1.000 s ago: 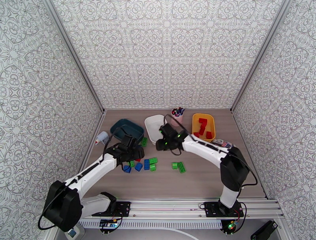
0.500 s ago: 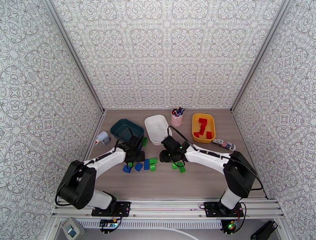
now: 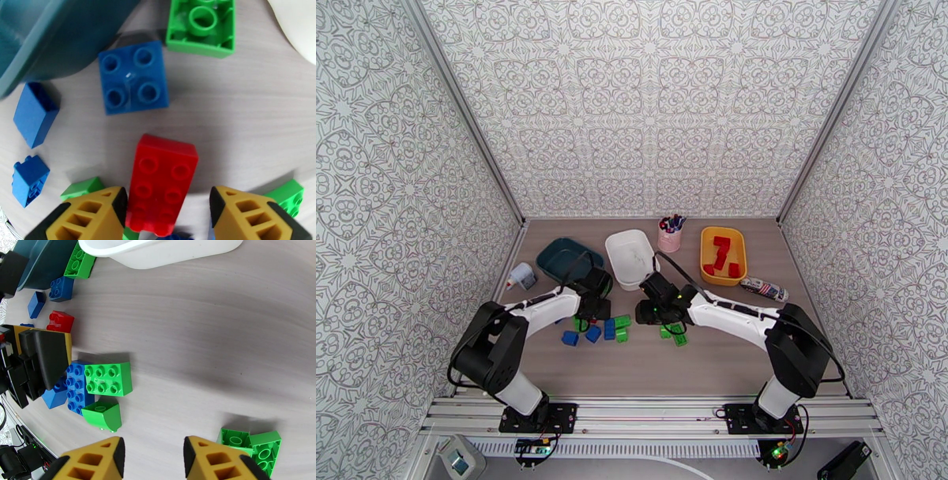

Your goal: Sort the legos into containers by color

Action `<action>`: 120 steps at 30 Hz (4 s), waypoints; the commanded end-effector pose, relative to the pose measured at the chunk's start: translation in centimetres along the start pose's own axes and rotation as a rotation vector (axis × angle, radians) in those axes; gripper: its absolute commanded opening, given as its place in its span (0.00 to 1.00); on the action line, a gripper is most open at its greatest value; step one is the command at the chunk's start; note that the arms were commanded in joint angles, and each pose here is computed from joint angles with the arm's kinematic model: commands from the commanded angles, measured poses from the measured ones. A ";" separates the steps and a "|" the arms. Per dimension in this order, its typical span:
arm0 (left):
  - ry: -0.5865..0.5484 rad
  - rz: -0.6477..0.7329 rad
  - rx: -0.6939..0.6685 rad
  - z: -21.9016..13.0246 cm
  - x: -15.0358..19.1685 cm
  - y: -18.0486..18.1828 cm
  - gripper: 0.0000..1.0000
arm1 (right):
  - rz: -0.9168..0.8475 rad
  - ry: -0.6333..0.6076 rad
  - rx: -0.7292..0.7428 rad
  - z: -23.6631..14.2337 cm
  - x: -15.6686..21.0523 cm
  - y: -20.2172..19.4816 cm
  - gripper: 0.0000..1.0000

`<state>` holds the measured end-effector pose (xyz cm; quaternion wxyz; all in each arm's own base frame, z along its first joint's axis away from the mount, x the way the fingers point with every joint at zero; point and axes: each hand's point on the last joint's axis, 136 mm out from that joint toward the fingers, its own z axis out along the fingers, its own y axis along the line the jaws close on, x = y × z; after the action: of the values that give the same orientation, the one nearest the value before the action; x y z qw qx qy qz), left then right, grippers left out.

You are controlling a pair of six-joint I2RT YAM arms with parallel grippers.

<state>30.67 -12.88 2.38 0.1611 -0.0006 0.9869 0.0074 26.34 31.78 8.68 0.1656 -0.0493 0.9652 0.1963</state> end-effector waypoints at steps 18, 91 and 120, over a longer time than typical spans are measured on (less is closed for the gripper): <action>-0.011 0.072 -0.016 -0.5 0.1 -2.9 0.33 | 0.064 -0.112 0.042 -4.2 -1.3 -3.8 0.45; -0.418 -0.040 0.662 -16.5 -11.3 -20.8 0.93 | 0.141 -0.053 0.093 -8.3 2.7 -11.8 0.73; -0.286 -0.338 0.464 -10.5 2.2 -5.2 0.99 | -0.046 0.135 0.358 0.3 6.2 -11.5 0.62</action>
<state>25.43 -18.45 11.84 0.2947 -0.1163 0.9161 -0.2456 21.24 20.96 1.91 0.0949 -0.0566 0.9937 0.0203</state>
